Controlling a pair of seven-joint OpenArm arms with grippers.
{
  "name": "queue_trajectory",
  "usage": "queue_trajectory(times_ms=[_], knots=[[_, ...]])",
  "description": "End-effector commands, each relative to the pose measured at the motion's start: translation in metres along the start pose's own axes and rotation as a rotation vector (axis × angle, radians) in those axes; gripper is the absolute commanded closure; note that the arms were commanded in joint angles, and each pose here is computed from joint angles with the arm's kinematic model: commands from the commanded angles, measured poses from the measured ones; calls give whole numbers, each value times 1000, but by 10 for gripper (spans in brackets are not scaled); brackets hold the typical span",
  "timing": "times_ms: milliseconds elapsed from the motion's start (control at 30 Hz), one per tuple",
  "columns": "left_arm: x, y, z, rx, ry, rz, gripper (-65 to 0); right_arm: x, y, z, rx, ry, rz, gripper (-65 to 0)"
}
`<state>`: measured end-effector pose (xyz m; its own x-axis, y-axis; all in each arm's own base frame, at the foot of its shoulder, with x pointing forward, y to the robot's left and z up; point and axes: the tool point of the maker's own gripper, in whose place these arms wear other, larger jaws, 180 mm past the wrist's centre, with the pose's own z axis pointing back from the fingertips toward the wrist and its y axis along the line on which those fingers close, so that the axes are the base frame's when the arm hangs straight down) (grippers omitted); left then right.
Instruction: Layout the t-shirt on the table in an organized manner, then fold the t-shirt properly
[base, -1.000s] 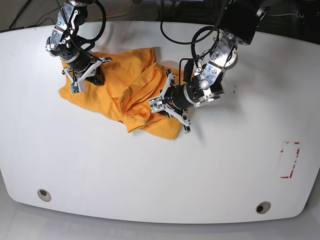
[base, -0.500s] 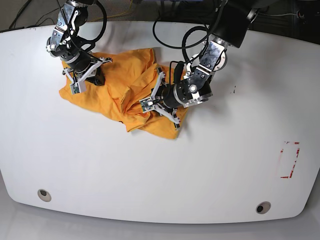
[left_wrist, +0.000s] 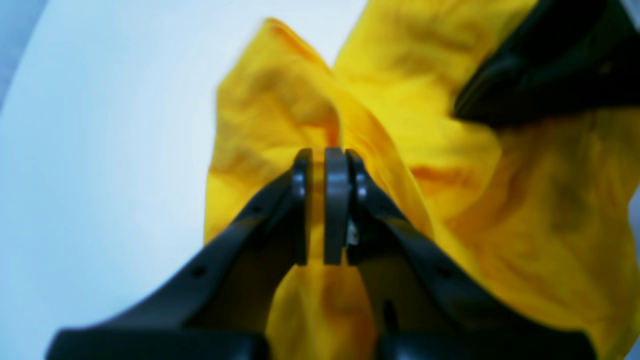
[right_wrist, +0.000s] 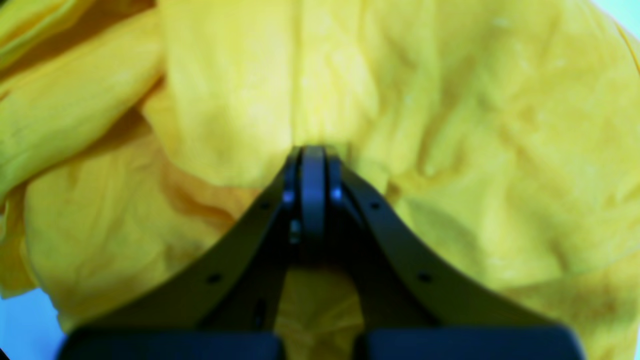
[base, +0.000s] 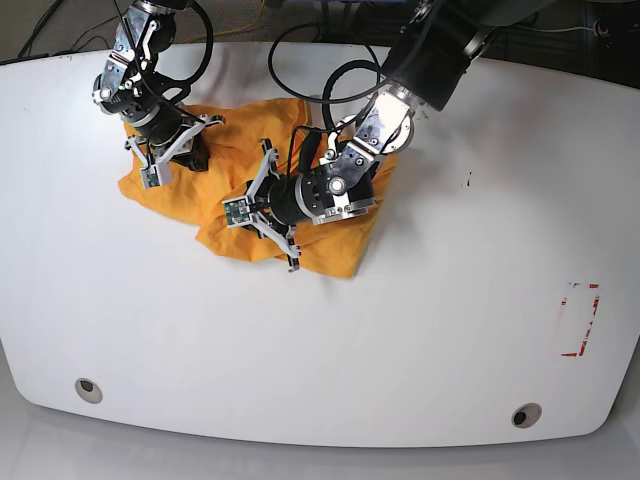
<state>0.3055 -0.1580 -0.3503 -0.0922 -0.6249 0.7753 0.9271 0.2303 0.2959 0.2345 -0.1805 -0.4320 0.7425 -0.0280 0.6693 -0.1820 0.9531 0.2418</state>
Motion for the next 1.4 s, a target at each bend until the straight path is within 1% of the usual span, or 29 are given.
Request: queue_trajectory(times_ms=[0,133,267,333,500,667,700,733,833,900,1167,1367], knots=[[20,0,-1,-1,-49,-24,-22,-14,-5,1,-25,78,21,0],[31,-12,-3,-28,-64,-65,-22,-13,-5,1,-25,76,21,0],[44,-9,3,-9,-99,-84,-22,-13,-5,1,-25,75,22,0],[51,-4,7,9,-117,-89,-22,-13,-5,1,-25,75,22,0],[56,29,27,109,-149,-55,-22,-9,-6,-1,-25,67,23,0],[27,64,48,222,-127,54,-22,-7,-6,-1,-25,64,24,0],[24,66,49,227,-123,64,-22,-7,-6,-1,-25,64,24,0],[15,74,54,262,-112,93,-22,-7,-6,-1,-25,64,24,0],[-13,84,64,320,-61,131,-22,-6,-6,-1,-25,62,25,0],[-25,86,68,340,-37,139,-22,-6,-6,-1,-25,62,25,0],[-63,74,77,334,42,155,-22,-6,-6,-1,-25,62,25,0],[-101,54,69,278,127,200,-22,-6,-6,-1,-25,63,26,0]])
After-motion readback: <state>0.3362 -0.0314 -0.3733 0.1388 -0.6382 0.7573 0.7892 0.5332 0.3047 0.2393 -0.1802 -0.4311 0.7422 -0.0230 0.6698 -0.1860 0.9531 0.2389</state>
